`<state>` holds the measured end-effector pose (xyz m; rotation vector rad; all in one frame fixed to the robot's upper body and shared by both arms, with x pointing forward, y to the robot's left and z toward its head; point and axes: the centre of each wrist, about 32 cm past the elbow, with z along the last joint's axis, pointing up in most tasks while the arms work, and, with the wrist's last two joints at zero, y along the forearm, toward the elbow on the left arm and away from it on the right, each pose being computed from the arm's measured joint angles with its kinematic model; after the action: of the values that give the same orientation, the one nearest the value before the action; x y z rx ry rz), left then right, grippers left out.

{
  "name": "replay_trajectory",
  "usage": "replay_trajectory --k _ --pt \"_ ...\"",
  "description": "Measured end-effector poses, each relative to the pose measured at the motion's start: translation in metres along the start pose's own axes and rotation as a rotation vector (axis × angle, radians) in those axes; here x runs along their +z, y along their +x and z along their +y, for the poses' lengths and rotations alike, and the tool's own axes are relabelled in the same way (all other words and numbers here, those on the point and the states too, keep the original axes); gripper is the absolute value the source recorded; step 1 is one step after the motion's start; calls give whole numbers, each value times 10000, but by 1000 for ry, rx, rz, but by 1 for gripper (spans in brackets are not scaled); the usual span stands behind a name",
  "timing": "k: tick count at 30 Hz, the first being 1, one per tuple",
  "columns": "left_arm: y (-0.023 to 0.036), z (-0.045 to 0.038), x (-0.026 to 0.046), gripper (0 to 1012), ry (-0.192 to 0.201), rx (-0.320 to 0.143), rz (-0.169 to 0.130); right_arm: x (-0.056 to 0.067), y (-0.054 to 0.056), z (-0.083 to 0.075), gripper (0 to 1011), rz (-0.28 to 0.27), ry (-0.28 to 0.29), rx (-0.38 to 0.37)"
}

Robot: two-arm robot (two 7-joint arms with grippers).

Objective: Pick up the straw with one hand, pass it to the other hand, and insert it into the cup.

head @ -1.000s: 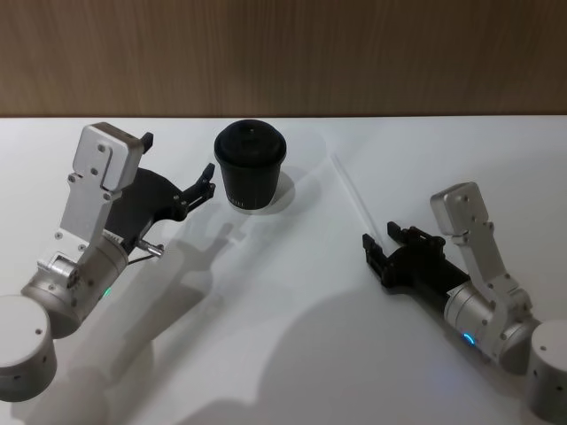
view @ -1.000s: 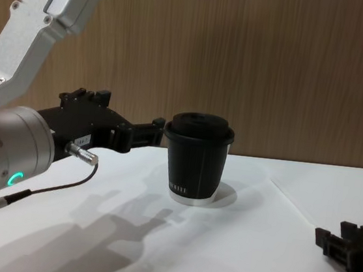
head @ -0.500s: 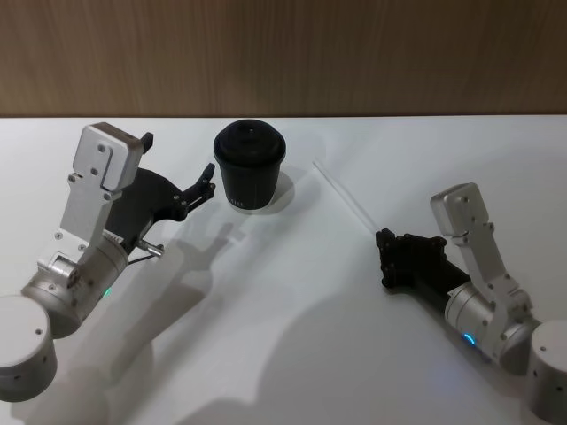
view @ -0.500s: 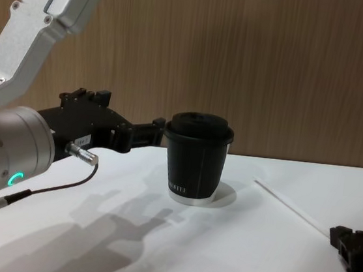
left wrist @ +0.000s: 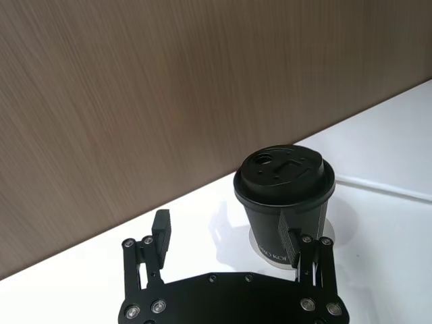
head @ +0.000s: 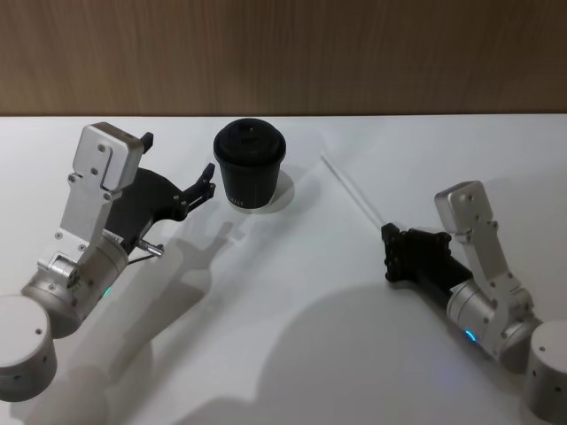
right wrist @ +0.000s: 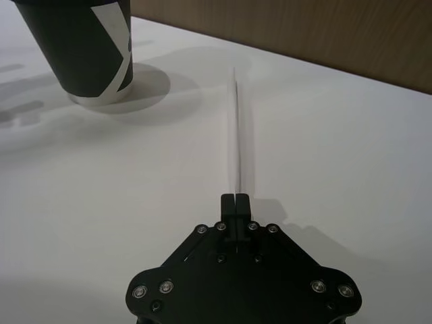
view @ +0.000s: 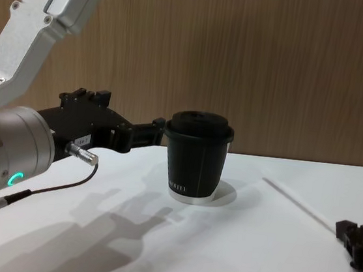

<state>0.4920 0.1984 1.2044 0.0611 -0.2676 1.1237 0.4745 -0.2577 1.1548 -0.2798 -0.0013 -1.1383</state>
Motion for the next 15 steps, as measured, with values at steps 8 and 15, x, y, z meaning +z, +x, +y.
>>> replay_trajectory --k 8,15 --pt "0 0 0 1003 0 0 0 7 28 13 6 -33 67 -45" --pt "0 0 0 1003 0 0 0 43 86 22 6 -85 152 -77"
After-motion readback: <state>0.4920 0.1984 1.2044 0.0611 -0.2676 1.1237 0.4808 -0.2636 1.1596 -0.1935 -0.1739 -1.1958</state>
